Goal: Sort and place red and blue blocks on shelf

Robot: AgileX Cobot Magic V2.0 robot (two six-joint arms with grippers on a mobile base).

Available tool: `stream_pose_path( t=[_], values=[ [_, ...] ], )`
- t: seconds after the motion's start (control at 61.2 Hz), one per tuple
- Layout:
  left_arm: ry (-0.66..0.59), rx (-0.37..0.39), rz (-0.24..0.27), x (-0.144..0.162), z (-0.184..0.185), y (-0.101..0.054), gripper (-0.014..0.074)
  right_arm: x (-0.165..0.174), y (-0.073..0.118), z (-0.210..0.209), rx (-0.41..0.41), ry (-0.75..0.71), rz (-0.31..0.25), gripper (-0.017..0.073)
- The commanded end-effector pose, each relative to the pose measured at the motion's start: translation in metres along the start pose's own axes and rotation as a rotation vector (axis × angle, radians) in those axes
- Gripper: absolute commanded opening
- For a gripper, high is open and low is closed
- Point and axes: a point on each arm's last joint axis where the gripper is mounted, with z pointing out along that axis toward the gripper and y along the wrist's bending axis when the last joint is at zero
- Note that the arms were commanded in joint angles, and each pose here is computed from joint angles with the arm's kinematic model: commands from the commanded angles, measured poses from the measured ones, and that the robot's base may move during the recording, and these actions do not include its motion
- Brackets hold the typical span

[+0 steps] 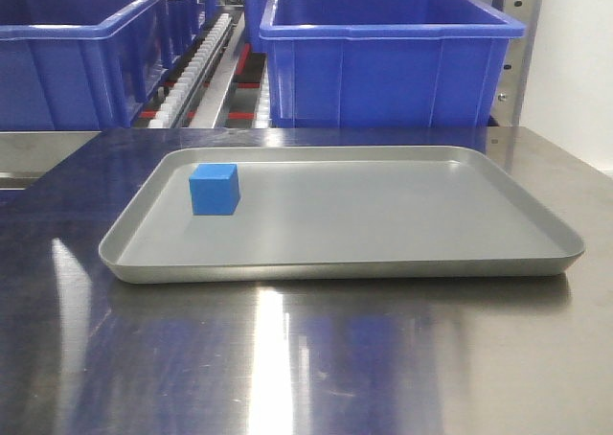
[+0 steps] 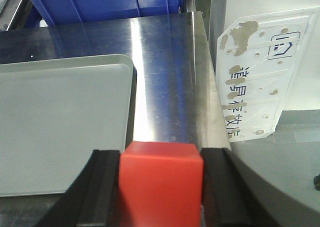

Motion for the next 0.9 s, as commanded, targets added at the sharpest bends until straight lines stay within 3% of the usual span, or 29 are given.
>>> stream_pose_path(
  t=[0.0,0.409,0.49,0.572,0.736,0.883],
  values=[
    [-0.043,-0.015,-0.017,0.005,0.002,0.001,0.0147,-0.016,0.001,-0.004,-0.003,-0.109,-0.003,0.0058],
    [-0.043,-0.015,-0.017,0.005,0.002,0.001,0.0147,-0.016,0.001,-0.004,-0.003,-0.109,-0.003,0.0058],
    [-0.044,-0.016,0.020,0.004,0.002,0.001,0.0147,-0.016,0.001,-0.004,-0.003,-0.109,-0.003,0.0058],
    [-0.063,-0.006,0.005,-0.001,0.001,0.001,0.0147,-0.016,0.001,-0.004,-0.003,-0.109,-0.003,0.0058],
    [-0.076,0.043,-0.012,-0.040,0.008,-0.002,0.0147,-0.016,0.001,-0.004,-0.003,-0.109,-0.003,0.0058],
    [0.013,0.112,0.036,-0.089,0.038,-0.008,0.0147,-0.016,0.001,-0.004,-0.003,-0.109,-0.003,0.0058]
  ],
)
